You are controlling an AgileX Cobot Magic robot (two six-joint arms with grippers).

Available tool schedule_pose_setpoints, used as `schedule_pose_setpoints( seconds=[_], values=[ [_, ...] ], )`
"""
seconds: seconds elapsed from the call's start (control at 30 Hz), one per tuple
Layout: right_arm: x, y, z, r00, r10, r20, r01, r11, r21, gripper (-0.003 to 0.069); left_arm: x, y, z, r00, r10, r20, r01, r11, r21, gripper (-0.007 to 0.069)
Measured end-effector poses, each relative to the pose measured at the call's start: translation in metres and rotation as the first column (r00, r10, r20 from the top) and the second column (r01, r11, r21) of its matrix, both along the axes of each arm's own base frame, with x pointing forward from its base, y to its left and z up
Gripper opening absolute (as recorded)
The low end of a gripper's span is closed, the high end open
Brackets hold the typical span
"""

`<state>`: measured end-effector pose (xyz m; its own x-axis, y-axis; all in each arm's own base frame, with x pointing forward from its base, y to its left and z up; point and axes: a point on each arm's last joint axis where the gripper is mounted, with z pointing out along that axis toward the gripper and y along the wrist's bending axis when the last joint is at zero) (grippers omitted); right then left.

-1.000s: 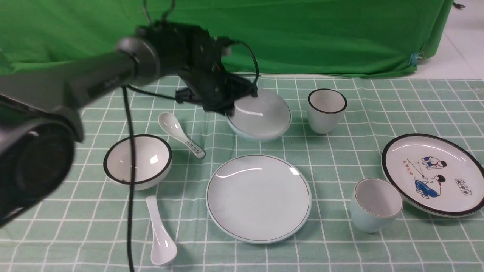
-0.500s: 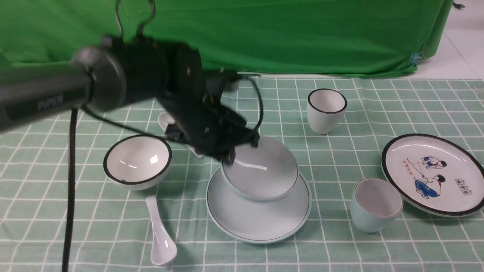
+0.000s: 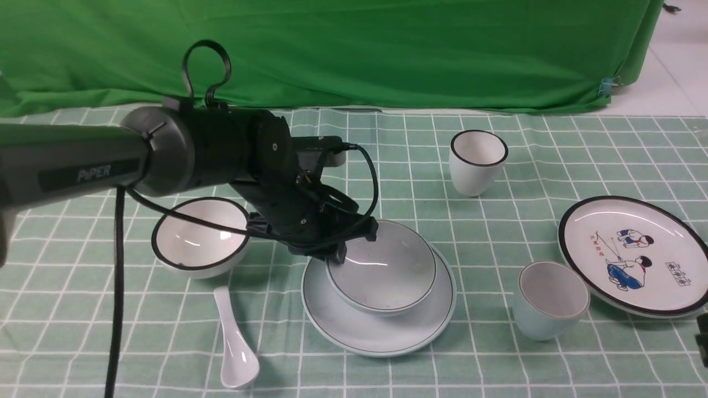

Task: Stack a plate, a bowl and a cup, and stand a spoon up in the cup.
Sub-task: Use the left arm to put the blue rice bowl into the blue large plate in the middle, then use the right arm to grab a blue teacup

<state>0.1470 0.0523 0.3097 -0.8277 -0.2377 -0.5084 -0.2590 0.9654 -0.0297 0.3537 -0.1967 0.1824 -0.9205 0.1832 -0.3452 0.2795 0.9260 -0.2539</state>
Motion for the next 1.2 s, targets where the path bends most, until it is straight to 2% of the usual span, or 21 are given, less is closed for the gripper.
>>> schedule_pose_setpoints(
  seconds=[0.07,0.13,0.23,0.27,0.4,0.5,0.53,0.67,0.73,0.77,0.87,1.03,1.1,1.2],
  values=[
    [0.012,0.005,0.002,1.0,-0.003,-0.026,0.003,1.0,-0.012,0.012,-0.001,0.0,0.0,1.0,-0.004,-0.007,0.004,1.0,0.003,0.0097],
    [0.031,0.012,0.004,0.999,-0.004,-0.053,0.003,1.0,-0.025,0.0202,-0.001,0.0,0.0,1.0,-0.006,-0.013,0.006,1.0,0.005,0.0174],
    [0.059,0.023,0.001,0.995,-0.003,-0.097,-0.002,0.999,-0.05,0.039,-0.006,0.002,0.0,0.998,-0.019,-0.055,0.02,1.0,0.019,0.0296],
    [0.07,0.026,-0.004,0.993,-0.002,-0.119,-0.005,0.998,-0.063,0.043,-0.008,0.003,0.002,0.997,-0.026,-0.077,0.028,0.999,0.026,0.0333],
    [0.095,0.029,-0.02,0.985,-0.029,-0.171,0.014,0.996,-0.084,0.0483,-0.015,0.008,0.017,0.995,-0.042,-0.087,0.046,0.998,0.048,0.0372],
    [0.111,0.028,-0.039,0.974,-0.057,-0.22,0.039,0.996,-0.086,0.0492,-0.022,0.016,0.044,0.998,-0.048,-0.032,0.051,0.996,0.067,0.0344],
    [0.115,0.028,-0.042,0.972,-0.062,-0.226,0.045,0.996,-0.078,0.0493,-0.024,0.019,0.052,0.998,-0.053,-0.014,0.054,0.996,0.073,0.033],
    [0.132,0.036,-0.066,0.965,-0.042,-0.259,0.039,0.999,-0.015,0.0493,-0.051,0.036,0.108,0.992,-0.067,0.102,0.061,0.996,0.063,0.0166],
    [0.135,0.038,-0.07,0.964,-0.041,-0.263,0.043,0.999,0.0,0.0494,-0.059,0.04,0.116,0.99,-0.067,0.121,0.06,0.997,0.057,0.0127],
    [0.139,0.039,-0.076,0.962,-0.044,-0.271,0.047,0.999,0.005,0.0494,-0.074,0.047,0.124,0.988,-0.065,0.143,0.059,0.997,0.048,0.0062],
    [0.145,0.039,-0.088,0.954,-0.052,-0.296,0.053,0.999,-0.004,0.0494,-0.097,0.059,0.128,0.984,-0.056,0.171,0.05,0.998,0.035,0.0016],
    [0.153,0.039,-0.106,0.947,-0.058,-0.317,0.054,0.998,-0.02,0.0475,-0.131,0.078,0.12,0.981,-0.016,0.193,0.012,1.0,0.02,0.0005],
    [0.155,0.04,-0.111,0.946,-0.055,-0.32,0.051,0.998,-0.023,0.0385,-0.142,0.084,0.115,0.982,-0.004,0.19,0.0,1.0,0.021,0.0005],
    [0.156,0.04,-0.111,0.949,-0.039,-0.312,0.033,0.999,-0.024,0.0137,-0.154,0.09,0.108,0.984,0.012,0.18,-0.016,1.0,0.024,0.0005]
  ],
)
